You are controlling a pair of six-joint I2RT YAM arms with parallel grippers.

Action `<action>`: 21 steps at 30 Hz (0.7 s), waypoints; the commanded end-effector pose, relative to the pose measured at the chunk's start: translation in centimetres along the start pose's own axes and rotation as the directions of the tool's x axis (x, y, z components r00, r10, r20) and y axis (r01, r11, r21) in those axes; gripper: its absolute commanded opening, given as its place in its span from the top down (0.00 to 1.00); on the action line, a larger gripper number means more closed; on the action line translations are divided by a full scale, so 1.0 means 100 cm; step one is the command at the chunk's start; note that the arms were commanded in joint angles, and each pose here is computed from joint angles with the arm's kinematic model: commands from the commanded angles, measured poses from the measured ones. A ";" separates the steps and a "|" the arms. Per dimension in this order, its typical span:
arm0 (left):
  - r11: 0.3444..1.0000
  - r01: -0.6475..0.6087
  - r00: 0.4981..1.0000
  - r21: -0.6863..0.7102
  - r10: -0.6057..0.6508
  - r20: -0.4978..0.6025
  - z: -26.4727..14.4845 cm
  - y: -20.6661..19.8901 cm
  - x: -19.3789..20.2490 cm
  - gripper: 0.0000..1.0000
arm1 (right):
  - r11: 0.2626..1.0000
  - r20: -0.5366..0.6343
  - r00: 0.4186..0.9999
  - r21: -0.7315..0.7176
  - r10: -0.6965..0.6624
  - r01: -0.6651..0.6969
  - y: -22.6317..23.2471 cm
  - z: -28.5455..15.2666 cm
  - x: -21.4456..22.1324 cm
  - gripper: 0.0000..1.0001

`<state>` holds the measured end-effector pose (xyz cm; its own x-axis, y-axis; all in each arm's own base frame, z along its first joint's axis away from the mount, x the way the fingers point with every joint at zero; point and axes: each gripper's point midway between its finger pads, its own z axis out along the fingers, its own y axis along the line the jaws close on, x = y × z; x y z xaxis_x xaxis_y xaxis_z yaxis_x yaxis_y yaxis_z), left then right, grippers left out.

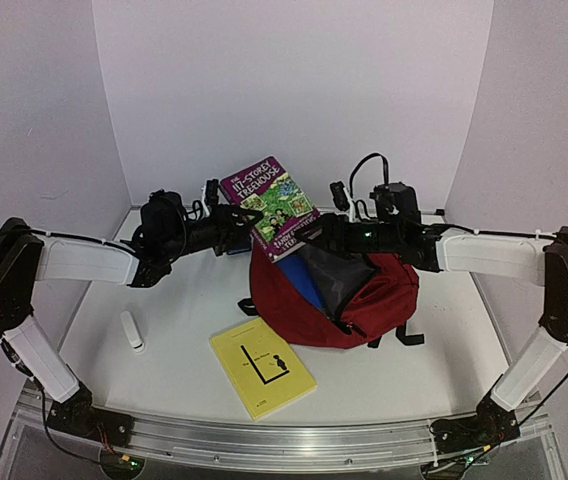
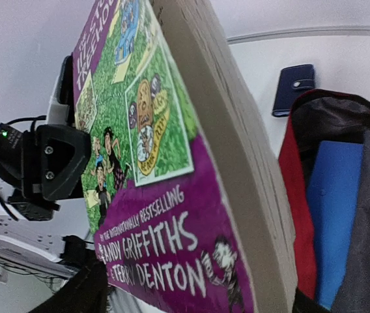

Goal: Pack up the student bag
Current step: Place the book in the student bag.

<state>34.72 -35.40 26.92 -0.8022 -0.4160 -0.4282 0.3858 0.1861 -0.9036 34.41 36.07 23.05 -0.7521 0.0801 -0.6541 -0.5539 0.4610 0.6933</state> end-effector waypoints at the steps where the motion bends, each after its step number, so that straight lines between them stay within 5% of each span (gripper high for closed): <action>1: 0.998 -0.036 0.996 0.050 0.032 0.083 -0.024 -0.030 -0.021 1.00 | 0.955 0.021 0.978 0.222 -0.206 0.196 -0.020 -0.010 -0.025 0.19; 7: 0.999 -0.044 0.988 -0.018 0.046 0.147 -0.056 -0.029 -0.030 1.00 | 0.847 -0.167 0.954 0.440 -0.250 0.299 -0.080 0.006 -0.011 0.19; 21: 0.991 -0.086 0.969 -0.101 0.107 0.224 -0.104 -0.046 -0.036 1.00 | 0.540 -0.464 0.800 0.590 -0.380 0.600 -0.146 0.045 0.026 0.18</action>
<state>31.60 -26.77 29.87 -0.7034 -0.5447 -0.4566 0.3337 0.3141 -0.8888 39.49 34.64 8.88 -0.6306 -0.4442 -0.6364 -0.5745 0.8185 -0.0020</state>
